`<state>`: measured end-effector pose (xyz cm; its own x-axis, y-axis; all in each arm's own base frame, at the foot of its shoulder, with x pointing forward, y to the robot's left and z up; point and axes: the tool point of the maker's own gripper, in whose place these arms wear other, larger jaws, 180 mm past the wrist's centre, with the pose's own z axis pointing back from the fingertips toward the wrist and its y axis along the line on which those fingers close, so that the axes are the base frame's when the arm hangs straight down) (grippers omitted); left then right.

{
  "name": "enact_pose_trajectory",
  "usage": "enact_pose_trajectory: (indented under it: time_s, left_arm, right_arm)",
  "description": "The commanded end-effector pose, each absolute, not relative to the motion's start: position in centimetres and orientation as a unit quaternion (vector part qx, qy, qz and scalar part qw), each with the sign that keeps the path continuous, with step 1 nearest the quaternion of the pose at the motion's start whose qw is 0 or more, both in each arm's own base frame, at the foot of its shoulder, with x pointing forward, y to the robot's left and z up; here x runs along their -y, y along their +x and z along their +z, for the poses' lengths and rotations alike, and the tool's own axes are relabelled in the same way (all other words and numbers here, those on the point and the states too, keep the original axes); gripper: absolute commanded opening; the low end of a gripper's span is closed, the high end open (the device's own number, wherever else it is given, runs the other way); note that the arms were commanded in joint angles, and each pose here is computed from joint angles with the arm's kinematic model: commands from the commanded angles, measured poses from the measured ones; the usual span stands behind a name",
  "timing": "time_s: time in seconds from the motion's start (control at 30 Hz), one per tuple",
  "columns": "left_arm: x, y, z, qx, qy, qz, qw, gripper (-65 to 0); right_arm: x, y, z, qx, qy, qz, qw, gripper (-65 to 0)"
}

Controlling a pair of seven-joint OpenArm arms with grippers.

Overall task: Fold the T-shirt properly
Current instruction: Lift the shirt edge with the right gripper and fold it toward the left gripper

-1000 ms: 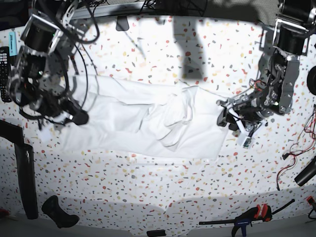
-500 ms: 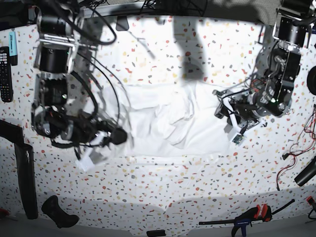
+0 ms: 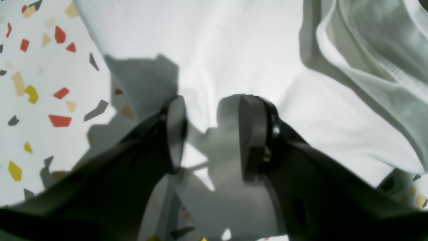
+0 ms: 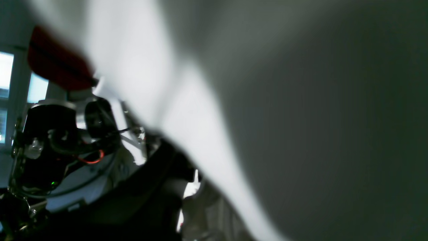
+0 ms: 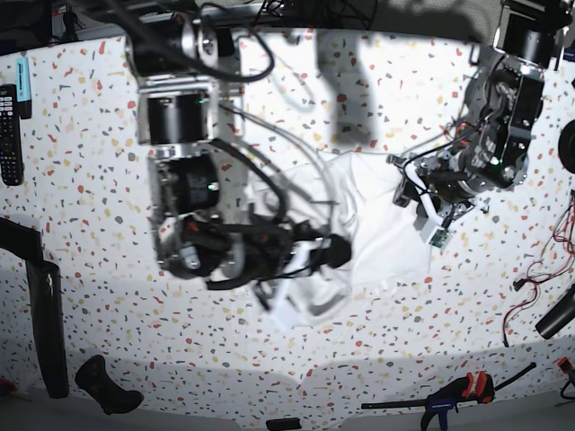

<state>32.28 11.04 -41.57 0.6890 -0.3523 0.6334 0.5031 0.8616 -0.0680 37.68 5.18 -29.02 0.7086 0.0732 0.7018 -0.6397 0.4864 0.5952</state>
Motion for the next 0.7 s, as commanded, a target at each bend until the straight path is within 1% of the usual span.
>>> enact_pose_trajectory:
  time_s: [0.0,0.1,0.17,0.33,0.5,0.57,0.67]
  left_arm:
    - [-10.7,32.4,-41.2,0.319,-0.120,-0.236,0.910,-39.6]
    - [-9.0,32.4,-41.2,0.322,-0.138,-0.231,0.908,-39.6]
    - [-8.0,32.4,-41.1,0.323,-0.149,-0.229,0.906,-39.6]
    - [-7.0,32.3,-41.1,0.322,-0.158,-0.227,0.905,-39.6]
    - [-7.1,32.3,-41.0,0.322,-0.158,-0.227,0.905,-39.6]
    - [-7.2,32.4,-41.0,0.320,-0.151,-0.230,0.907,-39.6]
    - [-8.5,33.3,-40.6,0.321,-0.103,-0.244,0.909,-39.6]
  right_arm:
    - [-6.8,38.7,-25.8,0.346,0.475,0.233,0.775,-65.0]
    - [-9.7,38.1,-24.8,0.344,0.493,0.239,0.762,-65.0]
    - [-9.5,38.2,-25.6,0.340,0.473,0.245,0.775,-65.0]
    - [-10.2,37.6,-25.8,0.332,0.473,0.260,0.774,-65.0]
    - [-9.8,37.8,-26.6,0.330,0.451,0.265,0.786,-65.0]
    - [-9.8,37.8,-26.6,0.330,0.451,0.265,0.786,-65.0]
    - [-9.9,37.8,-26.6,0.330,0.453,0.265,0.785,-65.0]
